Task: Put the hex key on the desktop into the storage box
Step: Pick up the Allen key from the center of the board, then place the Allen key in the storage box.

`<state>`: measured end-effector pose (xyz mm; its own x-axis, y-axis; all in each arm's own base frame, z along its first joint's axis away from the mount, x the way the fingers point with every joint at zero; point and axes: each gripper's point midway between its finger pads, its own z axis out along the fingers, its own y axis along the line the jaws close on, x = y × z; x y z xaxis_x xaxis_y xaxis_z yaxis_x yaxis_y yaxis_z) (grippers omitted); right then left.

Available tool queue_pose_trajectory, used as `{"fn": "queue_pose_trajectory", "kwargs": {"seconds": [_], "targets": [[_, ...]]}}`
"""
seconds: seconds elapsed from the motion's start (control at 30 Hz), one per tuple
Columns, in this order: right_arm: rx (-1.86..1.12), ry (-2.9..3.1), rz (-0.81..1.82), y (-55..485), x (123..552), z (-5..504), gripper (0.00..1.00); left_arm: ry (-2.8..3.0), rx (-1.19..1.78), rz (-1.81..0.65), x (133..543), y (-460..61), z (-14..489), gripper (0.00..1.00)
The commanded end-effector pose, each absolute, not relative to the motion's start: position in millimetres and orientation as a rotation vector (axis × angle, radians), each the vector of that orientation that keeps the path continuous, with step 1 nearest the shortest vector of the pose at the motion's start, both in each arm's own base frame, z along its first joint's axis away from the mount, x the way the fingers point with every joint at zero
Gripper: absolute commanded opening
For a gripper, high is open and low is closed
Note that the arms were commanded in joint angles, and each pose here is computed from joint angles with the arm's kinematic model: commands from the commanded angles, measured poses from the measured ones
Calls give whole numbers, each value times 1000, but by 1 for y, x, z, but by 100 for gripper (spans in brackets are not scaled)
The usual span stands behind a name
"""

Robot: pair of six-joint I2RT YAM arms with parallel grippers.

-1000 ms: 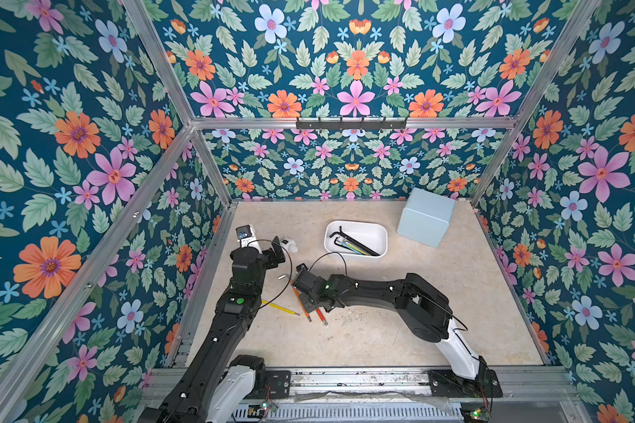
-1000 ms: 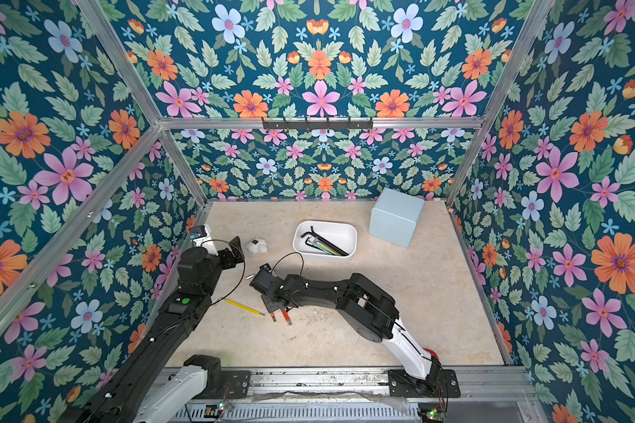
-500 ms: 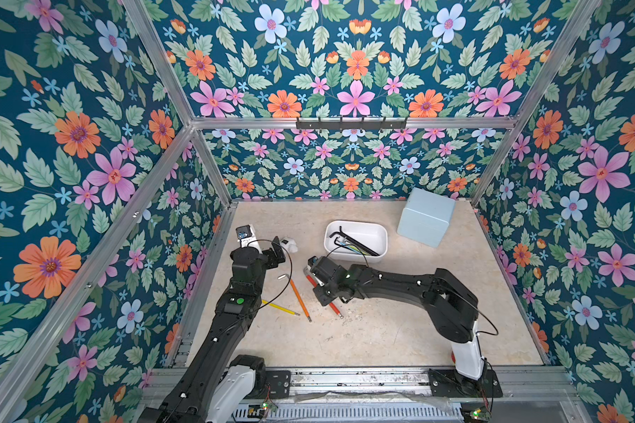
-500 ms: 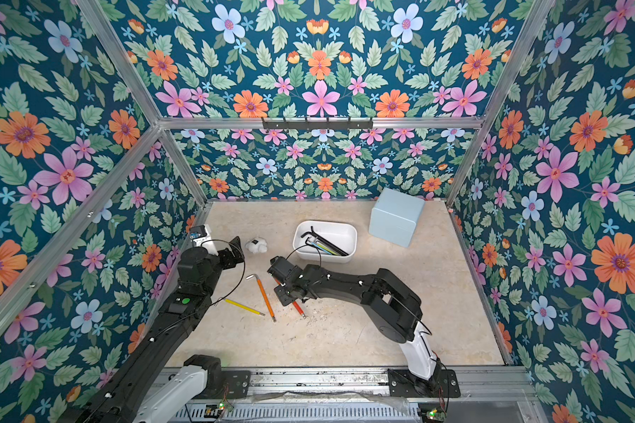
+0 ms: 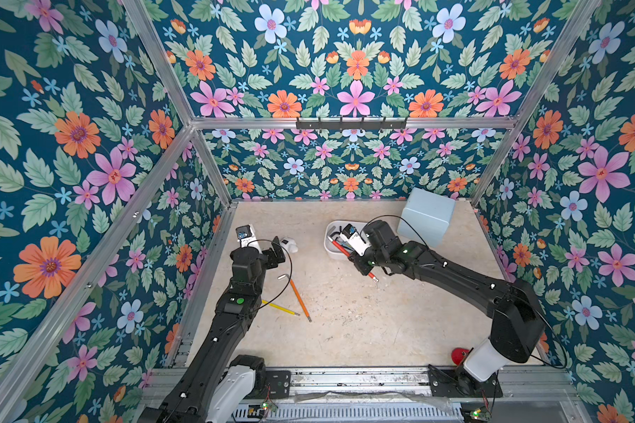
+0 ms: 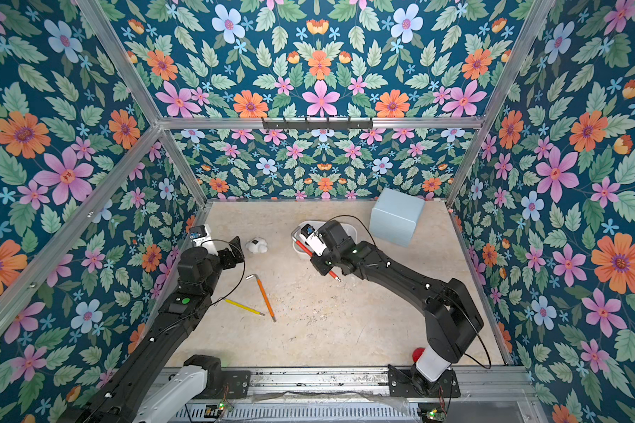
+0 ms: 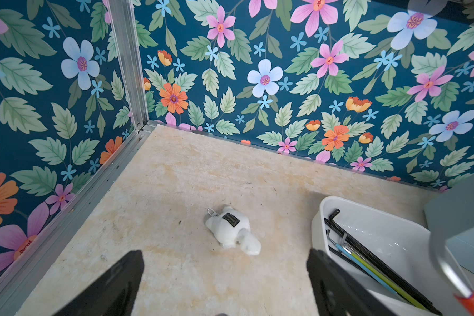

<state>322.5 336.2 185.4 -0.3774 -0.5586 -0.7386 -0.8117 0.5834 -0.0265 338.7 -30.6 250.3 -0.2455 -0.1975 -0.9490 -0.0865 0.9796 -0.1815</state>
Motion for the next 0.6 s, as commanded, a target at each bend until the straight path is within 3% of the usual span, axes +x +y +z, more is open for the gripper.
{"fn": "queue_pose_trajectory", "kwargs": {"seconds": [0.0, 0.27, 0.57], "targets": [[-1153, 1934, 408, 338, 344, 200, 0, 1801, -204, -116, 341, -32, 258, 99], [-1167, 1931, 306, 318, 410, 173, 0, 1804, -205, -110, 340, -31, 257, 99], [-1210, 2000, 312, 327, 446, 137, 0, 1814, -204, -92, 341, -30, 255, 99]]}}
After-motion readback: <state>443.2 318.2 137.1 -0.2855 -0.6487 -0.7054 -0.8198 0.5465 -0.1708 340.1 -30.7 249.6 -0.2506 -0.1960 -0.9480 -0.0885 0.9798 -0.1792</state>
